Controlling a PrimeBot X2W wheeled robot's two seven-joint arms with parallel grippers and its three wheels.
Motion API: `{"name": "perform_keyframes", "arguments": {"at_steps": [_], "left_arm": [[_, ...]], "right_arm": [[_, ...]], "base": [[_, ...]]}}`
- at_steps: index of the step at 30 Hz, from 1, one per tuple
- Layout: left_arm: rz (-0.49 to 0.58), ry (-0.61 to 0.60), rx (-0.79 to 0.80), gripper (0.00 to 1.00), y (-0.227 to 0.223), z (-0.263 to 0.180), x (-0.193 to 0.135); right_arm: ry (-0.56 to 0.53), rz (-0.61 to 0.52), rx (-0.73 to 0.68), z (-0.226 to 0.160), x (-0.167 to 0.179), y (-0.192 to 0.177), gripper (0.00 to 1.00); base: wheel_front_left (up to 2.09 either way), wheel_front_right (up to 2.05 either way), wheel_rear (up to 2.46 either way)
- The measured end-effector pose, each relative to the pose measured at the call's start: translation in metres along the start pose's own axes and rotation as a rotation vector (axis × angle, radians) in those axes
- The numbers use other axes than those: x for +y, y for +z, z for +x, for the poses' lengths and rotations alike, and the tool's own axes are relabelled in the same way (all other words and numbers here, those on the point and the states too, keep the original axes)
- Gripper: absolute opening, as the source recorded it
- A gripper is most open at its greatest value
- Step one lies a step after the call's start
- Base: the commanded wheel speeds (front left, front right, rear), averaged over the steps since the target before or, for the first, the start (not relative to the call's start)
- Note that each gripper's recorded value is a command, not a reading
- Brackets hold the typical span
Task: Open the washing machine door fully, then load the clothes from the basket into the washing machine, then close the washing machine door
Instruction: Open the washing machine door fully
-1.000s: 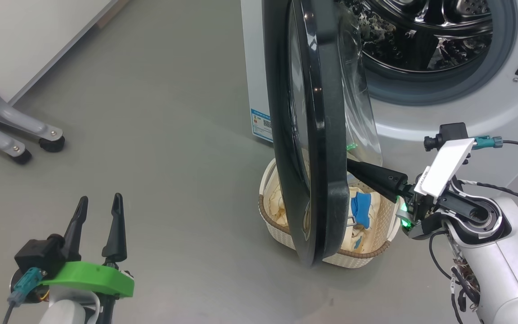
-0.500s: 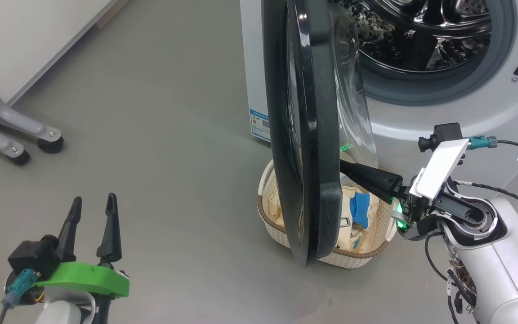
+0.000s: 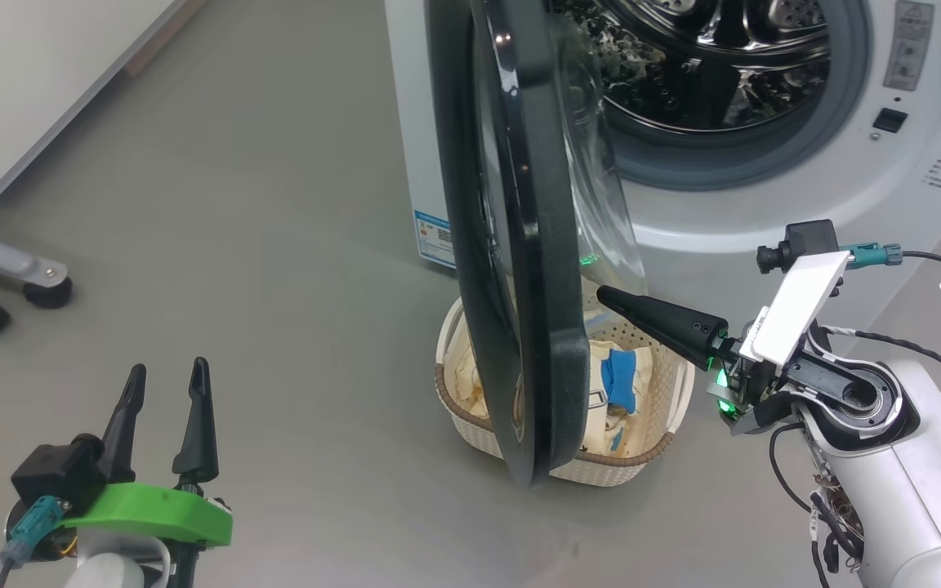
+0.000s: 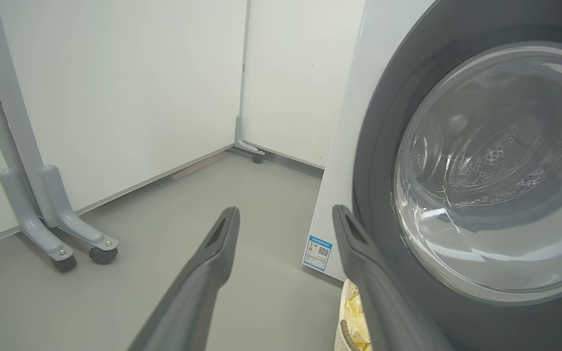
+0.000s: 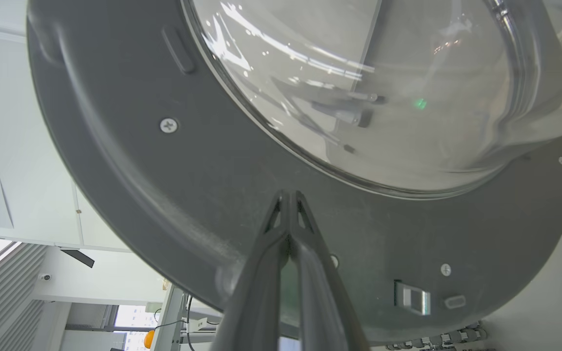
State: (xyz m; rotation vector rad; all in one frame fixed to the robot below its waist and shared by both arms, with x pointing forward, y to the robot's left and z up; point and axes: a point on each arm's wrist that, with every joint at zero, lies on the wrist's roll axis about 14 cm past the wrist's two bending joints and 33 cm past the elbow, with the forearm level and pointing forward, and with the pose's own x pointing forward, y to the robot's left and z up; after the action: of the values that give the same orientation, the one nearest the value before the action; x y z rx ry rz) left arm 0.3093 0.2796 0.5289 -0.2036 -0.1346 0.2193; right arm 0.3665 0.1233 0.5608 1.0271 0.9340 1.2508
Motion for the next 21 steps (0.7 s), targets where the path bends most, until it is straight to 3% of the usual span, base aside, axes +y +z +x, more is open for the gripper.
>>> {"name": "perform_keyframes", "arguments": {"at_steps": [1,2,3,5,6,7,17,21], "left_arm": [[-0.001,-0.008,0.000,1.00,0.000,0.001,-0.002],[-0.002,-0.015,-0.001,1.00,0.000,0.003,-0.005],[-0.003,-0.026,0.001,1.00,-0.001,0.004,-0.008],[-0.005,-0.043,0.002,1.00,-0.002,0.007,-0.013],[-0.006,-0.051,0.002,1.00,-0.002,0.008,-0.015],[-0.006,-0.059,0.003,1.00,-0.002,0.009,-0.018],[-0.015,-0.144,0.020,1.00,-0.011,0.021,-0.044],[-0.023,-0.188,0.025,1.00,-0.013,0.028,-0.059]], "right_arm": [[-0.003,-0.002,-0.011,-0.002,0.000,0.001,0.00],[-0.006,-0.008,-0.021,-0.005,0.000,0.003,0.10],[-0.010,-0.017,-0.028,-0.007,0.001,0.004,0.31],[-0.013,-0.034,-0.049,-0.012,0.004,0.007,0.50],[-0.010,-0.043,-0.065,-0.015,0.006,0.009,0.84],[-0.007,-0.050,-0.079,-0.018,0.009,0.012,1.00],[-0.058,-0.134,-0.231,-0.054,0.014,0.029,1.00],[-0.111,-0.236,-0.327,-0.076,0.020,0.043,1.00]], "base": [[0.00,0.00,0.00],[0.00,0.00,0.00],[0.00,0.00,0.00],[0.00,0.00,0.00],[0.00,0.00,0.00],[0.00,0.00,0.00],[0.00,0.00,0.00],[0.00,0.00,0.00]]}}
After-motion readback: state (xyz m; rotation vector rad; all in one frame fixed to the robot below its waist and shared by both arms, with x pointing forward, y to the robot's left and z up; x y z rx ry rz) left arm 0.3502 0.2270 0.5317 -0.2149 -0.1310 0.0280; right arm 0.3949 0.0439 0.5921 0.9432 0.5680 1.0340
